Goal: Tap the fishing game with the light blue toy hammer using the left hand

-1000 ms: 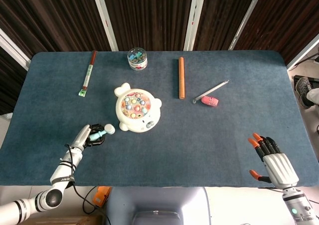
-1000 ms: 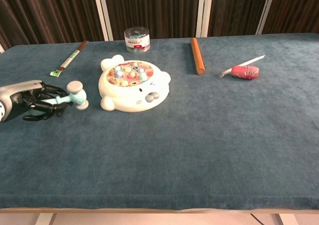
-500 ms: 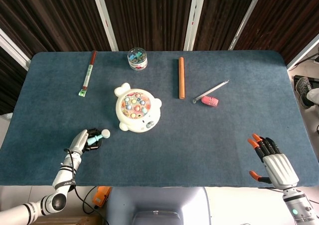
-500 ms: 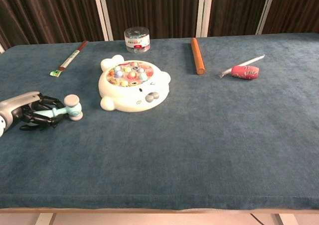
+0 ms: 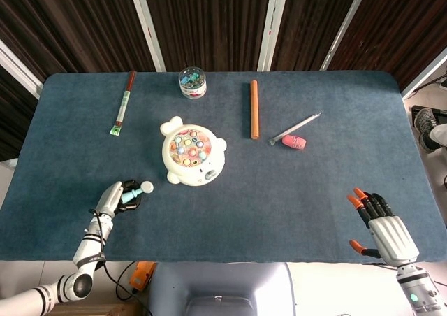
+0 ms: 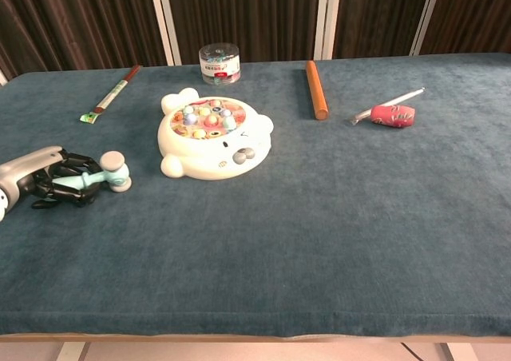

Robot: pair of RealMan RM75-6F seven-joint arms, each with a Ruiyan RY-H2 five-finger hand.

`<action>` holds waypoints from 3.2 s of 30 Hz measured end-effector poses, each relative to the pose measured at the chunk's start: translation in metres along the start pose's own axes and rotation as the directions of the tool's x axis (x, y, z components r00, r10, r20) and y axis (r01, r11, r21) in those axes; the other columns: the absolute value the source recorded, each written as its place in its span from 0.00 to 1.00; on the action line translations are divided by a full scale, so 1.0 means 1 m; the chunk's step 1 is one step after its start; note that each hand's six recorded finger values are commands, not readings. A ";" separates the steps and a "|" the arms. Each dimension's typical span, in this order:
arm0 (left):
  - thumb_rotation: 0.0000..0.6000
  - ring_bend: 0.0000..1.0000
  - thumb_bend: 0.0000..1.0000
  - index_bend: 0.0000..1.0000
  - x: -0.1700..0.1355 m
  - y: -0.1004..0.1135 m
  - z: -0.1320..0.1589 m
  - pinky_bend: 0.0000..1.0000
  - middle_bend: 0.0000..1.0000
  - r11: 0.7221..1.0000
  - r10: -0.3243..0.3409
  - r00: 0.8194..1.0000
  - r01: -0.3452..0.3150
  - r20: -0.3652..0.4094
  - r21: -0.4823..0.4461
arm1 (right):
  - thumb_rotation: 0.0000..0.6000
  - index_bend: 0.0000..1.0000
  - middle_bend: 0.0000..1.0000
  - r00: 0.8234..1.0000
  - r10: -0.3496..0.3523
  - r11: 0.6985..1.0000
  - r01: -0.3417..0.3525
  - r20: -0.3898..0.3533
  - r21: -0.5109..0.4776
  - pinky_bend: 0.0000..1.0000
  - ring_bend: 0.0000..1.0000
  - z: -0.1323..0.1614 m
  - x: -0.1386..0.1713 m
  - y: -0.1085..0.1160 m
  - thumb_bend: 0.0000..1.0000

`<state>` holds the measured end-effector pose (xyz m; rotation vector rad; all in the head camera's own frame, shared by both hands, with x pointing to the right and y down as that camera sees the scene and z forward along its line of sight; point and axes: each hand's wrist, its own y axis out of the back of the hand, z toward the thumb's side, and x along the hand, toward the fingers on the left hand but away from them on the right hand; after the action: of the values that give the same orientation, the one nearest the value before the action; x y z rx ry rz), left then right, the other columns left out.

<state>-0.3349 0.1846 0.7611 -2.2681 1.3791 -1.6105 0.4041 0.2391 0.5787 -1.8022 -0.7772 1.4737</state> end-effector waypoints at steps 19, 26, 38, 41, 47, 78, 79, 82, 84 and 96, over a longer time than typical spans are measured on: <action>1.00 0.16 0.56 0.55 0.003 0.002 -0.008 0.20 0.29 0.991 0.048 0.997 -0.054 0.053 0.124 | 1.00 0.00 0.00 1.000 -0.003 1.000 0.003 0.002 -0.001 0.00 0.00 0.000 0.000 0.001 0.36; 1.00 0.15 0.54 0.52 0.003 0.005 -0.011 0.17 0.28 0.982 0.083 0.994 -0.094 0.073 0.165 | 1.00 0.00 0.00 1.000 -0.005 1.000 0.005 -0.002 -0.003 0.00 0.00 0.001 0.000 0.001 0.36; 1.00 0.12 0.50 0.50 0.002 -0.002 -0.019 0.13 0.25 0.998 -0.032 0.999 0.033 -0.014 0.050 | 1.00 0.00 0.00 1.000 0.001 1.000 -0.001 -0.003 -0.001 0.00 0.00 0.001 0.000 -0.001 0.36; 1.00 0.08 0.48 0.47 0.003 0.001 -0.018 0.08 0.21 0.997 -0.023 1.000 0.023 -0.011 0.067 | 1.00 0.00 0.00 1.000 0.002 1.000 -0.002 -0.001 -0.001 0.00 0.00 0.001 0.000 -0.001 0.36; 0.90 0.04 0.45 0.44 0.004 0.007 -0.018 0.05 0.17 0.987 0.031 0.999 -0.033 0.017 0.154 | 1.00 0.00 0.00 1.000 0.002 1.000 -0.002 0.000 0.000 0.00 0.00 0.001 0.000 0.000 0.36; 0.78 0.04 0.42 0.43 0.000 0.011 -0.023 0.00 0.16 0.898 0.130 0.982 -0.176 0.138 0.402 | 1.00 0.00 0.00 1.000 0.013 1.000 -0.013 -0.011 -0.007 0.00 0.00 0.002 0.002 0.000 0.36; 0.78 0.04 0.42 0.43 0.000 0.011 -0.024 0.00 0.16 0.897 0.130 0.982 -0.176 0.138 0.406 | 1.00 0.00 0.00 1.000 0.012 1.000 -0.013 -0.011 -0.007 0.00 0.00 0.002 0.002 0.000 0.36; 0.77 0.04 0.41 0.43 0.000 0.012 -0.024 0.00 0.16 0.891 0.134 0.981 -0.182 0.143 0.417 | 1.00 0.00 0.00 1.000 0.011 1.000 -0.011 -0.012 -0.008 0.00 0.00 0.002 0.003 0.000 0.36; 0.76 0.04 0.41 0.43 0.000 0.013 -0.024 0.00 0.16 0.884 0.140 0.979 -0.191 0.149 0.427 | 1.00 0.00 0.00 1.000 0.011 1.000 -0.012 -0.012 -0.008 0.00 0.00 0.002 0.003 0.000 0.36; 0.73 0.03 0.40 0.42 -0.008 0.022 -0.013 0.00 0.15 0.864 0.171 0.959 -0.256 0.225 0.433 | 1.00 0.00 0.00 1.000 0.012 1.000 -0.012 -0.010 -0.005 0.00 0.00 0.001 0.002 0.000 0.36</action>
<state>-0.3597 0.1823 0.7503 -1.8568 1.0262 -1.4302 0.4032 0.2409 0.5772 -1.8204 -0.7670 1.4704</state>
